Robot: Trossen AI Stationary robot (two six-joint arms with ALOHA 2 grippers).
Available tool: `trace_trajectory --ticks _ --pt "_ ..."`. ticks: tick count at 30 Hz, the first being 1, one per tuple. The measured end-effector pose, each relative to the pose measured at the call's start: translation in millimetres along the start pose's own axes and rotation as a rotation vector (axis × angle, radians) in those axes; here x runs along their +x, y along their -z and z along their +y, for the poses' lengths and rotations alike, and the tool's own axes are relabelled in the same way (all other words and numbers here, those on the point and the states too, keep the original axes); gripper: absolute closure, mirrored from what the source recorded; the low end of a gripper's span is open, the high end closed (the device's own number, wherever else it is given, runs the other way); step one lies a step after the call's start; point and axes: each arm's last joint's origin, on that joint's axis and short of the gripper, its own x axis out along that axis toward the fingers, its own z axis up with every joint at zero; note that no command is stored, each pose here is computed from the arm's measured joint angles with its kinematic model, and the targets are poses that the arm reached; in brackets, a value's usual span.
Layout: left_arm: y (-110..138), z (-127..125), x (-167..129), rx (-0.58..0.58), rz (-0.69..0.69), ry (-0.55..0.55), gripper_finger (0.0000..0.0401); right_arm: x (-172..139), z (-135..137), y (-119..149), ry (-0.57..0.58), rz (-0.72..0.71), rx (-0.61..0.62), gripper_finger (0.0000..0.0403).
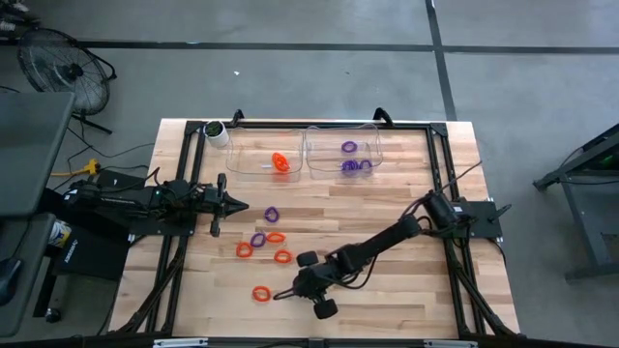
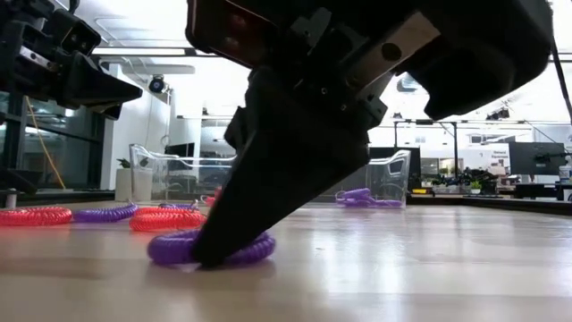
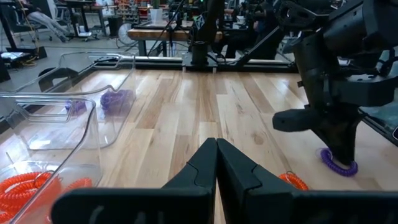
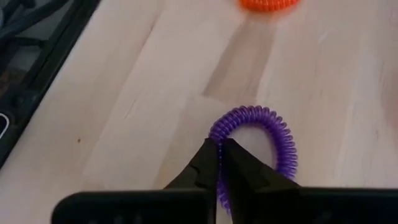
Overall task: Sort spring keychains
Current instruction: Put the bottom violet spring keychain into the right bin
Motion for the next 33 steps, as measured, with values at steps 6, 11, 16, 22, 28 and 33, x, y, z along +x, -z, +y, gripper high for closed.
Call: trace_trajectory --ticks 6,11,16,22,28,33 --pt "0 0 0 0.0 0.0 0.0 0.0398 -16 0 -6 0.06 -0.014 0.037 0.0402" --pt "0 0 0 0.0 0.0 0.0 0.0398 -37 0 -17 0.101 -0.054 0.081 0.0403" --pt "0 0 0 0.0 0.001 0.0 0.0398 -61 -3 -24 0.149 -0.063 0.158 0.0402" --pt "0 0 0 0.0 0.0 0.0 0.0398 -91 -24 -24 0.209 -0.006 0.311 0.0402" --pt "0 0 0 0.0 0.0 0.0 0.0398 -124 -68 -18 0.305 0.087 0.432 0.0402" --pt "0 0 0 0.0 0.0 0.0 0.0398 -166 -114 -9 0.384 0.142 0.533 0.0402"
